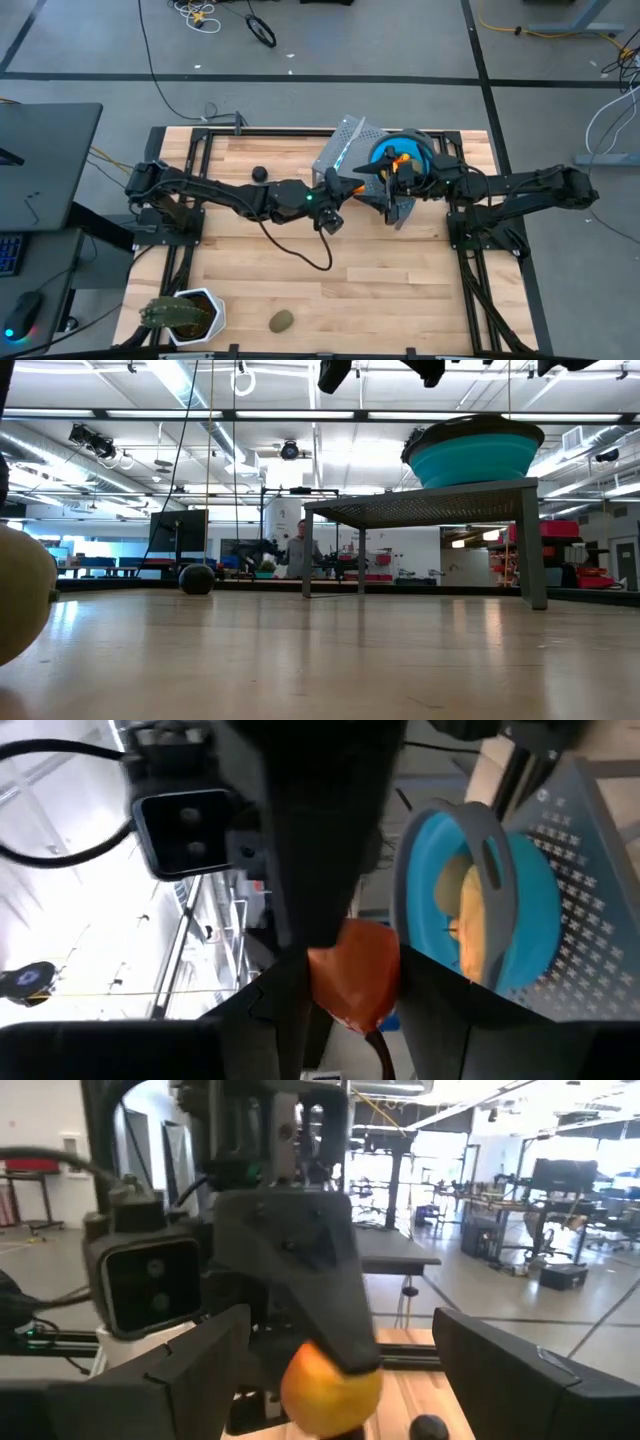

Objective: Pick & Place Fruit
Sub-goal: Put the yellow peach in the blue strainer bowl on the shelf

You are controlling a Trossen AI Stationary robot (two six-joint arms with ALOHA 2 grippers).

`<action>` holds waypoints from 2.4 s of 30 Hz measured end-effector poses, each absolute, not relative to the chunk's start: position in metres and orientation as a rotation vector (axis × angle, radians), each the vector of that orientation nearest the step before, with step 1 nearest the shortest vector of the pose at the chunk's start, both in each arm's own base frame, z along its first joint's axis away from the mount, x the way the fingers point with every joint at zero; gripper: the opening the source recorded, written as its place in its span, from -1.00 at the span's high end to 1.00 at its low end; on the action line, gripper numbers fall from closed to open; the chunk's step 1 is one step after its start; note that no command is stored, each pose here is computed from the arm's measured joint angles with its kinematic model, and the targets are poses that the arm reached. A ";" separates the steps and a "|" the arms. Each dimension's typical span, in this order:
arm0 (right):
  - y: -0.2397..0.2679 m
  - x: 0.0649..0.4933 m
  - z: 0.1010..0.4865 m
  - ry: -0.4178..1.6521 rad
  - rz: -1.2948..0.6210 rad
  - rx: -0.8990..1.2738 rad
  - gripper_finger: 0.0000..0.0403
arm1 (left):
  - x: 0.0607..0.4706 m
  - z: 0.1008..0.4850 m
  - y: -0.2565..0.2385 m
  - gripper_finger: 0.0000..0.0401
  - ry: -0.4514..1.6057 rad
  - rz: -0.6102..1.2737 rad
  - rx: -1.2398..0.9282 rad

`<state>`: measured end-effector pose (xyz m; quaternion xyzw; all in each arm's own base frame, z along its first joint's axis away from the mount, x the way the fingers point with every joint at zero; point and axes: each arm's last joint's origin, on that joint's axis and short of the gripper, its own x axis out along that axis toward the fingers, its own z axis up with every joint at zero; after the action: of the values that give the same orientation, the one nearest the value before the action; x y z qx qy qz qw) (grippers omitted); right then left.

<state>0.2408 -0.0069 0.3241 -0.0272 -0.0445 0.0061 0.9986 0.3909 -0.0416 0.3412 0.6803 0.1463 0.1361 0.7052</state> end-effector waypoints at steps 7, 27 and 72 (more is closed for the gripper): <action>-0.007 0.241 0.323 -0.075 0.009 -0.055 -0.55 | 0.391 0.342 -0.042 0.31 0.330 0.320 1.514; -0.007 0.240 0.322 -0.061 -0.007 -0.070 -0.11 | 0.390 0.345 -0.046 0.31 0.313 0.351 1.511; -0.020 0.218 0.324 0.048 -0.482 -0.117 0.28 | 0.383 0.333 -0.036 -0.48 0.463 0.689 0.911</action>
<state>0.2177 -0.0201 0.3243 -0.0581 0.0237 -0.2383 0.9692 0.3833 -0.0358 0.3326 0.4272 0.2172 0.3233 0.8160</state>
